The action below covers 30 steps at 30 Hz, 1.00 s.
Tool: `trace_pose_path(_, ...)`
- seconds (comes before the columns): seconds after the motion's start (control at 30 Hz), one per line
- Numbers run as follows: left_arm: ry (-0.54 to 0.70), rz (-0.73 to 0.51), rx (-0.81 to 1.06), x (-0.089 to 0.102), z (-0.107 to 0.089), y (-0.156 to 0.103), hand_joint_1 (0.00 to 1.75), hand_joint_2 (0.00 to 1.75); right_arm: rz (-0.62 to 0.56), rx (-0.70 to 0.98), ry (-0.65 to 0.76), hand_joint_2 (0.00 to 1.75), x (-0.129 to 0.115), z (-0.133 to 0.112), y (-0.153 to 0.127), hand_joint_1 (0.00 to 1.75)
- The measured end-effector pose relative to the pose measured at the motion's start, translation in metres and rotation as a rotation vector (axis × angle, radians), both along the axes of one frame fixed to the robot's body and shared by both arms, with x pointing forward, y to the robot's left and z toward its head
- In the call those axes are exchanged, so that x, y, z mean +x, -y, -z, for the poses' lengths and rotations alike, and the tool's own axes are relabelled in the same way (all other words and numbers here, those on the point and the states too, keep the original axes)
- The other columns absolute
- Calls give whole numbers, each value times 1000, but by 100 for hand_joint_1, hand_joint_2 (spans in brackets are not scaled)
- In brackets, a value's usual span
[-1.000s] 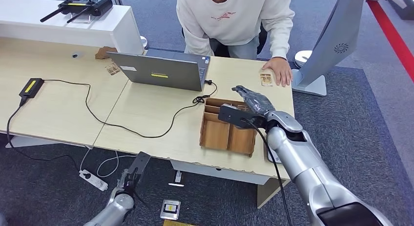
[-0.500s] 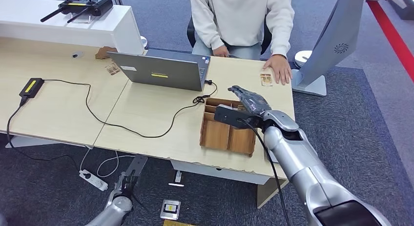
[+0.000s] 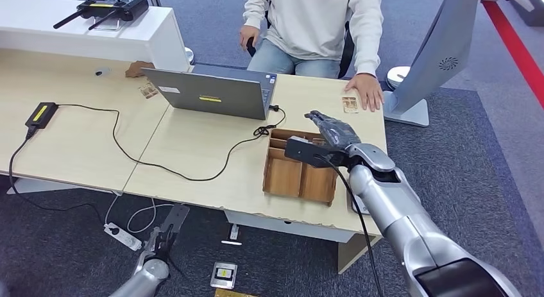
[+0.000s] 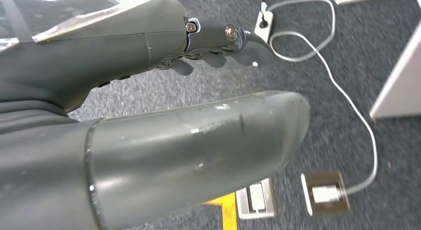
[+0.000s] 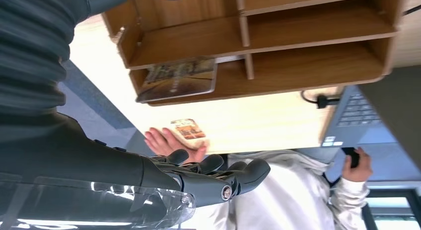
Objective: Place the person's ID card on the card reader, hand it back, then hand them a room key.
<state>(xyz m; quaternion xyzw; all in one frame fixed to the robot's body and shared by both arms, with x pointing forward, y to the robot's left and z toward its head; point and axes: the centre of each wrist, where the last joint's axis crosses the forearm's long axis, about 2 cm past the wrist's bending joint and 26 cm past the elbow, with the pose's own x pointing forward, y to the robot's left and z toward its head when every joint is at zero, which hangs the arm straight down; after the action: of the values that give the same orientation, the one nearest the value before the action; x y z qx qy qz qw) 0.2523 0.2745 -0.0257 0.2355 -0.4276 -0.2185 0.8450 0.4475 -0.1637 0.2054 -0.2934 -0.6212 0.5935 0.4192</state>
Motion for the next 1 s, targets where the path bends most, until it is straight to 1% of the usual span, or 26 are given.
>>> trace_pose_path(0.57, 18, 41, -9, 8, -5, 11, 0, 0, 64, -33, -22, 175, 0, 13, 24, 0)
trace_pose_path(1.0, 33, 54, -9, 12, -7, 13, 0, 0, 49, -36, -10, 175, 0, 14, 25, 0)
